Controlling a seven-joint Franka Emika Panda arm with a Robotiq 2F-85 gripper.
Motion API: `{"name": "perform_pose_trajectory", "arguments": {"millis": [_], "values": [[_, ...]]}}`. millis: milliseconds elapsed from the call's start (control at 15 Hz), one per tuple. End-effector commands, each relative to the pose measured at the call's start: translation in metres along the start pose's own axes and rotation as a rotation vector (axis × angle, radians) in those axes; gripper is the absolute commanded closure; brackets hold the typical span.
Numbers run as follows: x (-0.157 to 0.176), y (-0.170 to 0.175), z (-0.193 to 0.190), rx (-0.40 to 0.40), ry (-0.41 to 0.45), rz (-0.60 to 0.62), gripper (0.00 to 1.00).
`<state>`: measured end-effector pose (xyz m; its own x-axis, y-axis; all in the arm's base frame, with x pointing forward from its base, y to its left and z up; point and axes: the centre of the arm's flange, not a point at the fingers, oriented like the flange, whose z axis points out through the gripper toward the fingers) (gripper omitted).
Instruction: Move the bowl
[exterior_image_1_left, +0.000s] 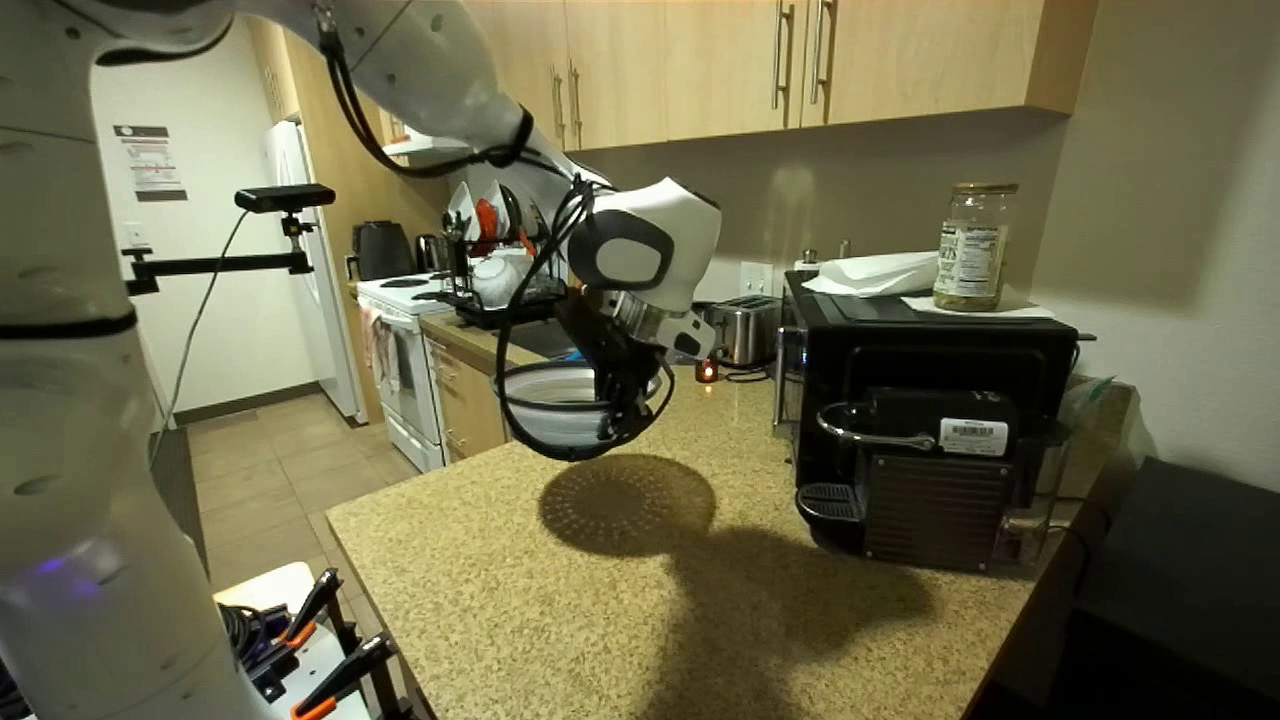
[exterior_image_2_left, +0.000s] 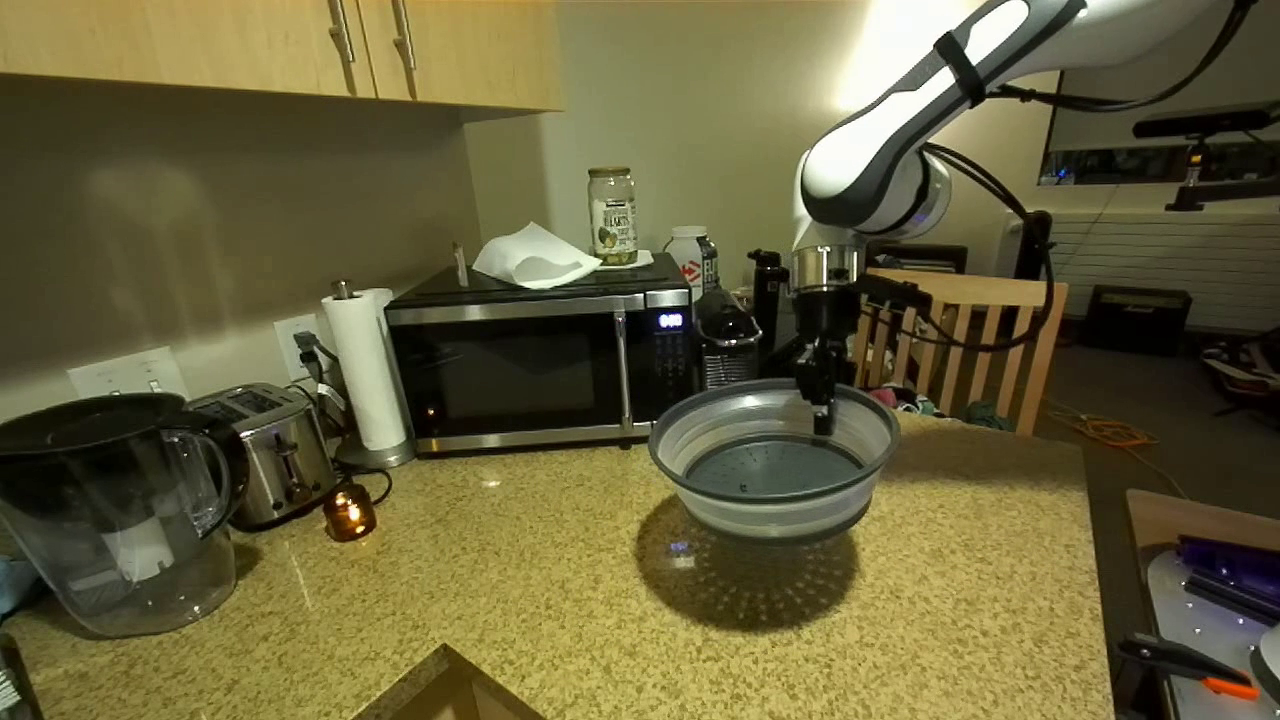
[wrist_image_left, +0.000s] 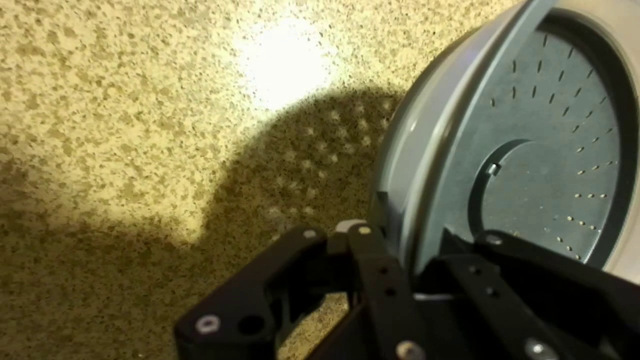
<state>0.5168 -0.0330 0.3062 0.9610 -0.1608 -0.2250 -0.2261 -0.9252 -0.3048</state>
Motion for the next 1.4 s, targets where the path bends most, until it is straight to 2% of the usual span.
{"name": "perform_pose_trajectory", "arguments": {"millis": [0,333,933,1333], "values": [[-0.022,0.025,-0.006,0.043,0.055,0.065,0.97],[-0.027,0.058,-0.005,0.058,0.081,0.180,0.97],[-0.045,0.104,0.004,0.147,0.130,0.418,0.97],[-0.052,0.136,0.001,0.156,0.163,0.553,0.97]]}}
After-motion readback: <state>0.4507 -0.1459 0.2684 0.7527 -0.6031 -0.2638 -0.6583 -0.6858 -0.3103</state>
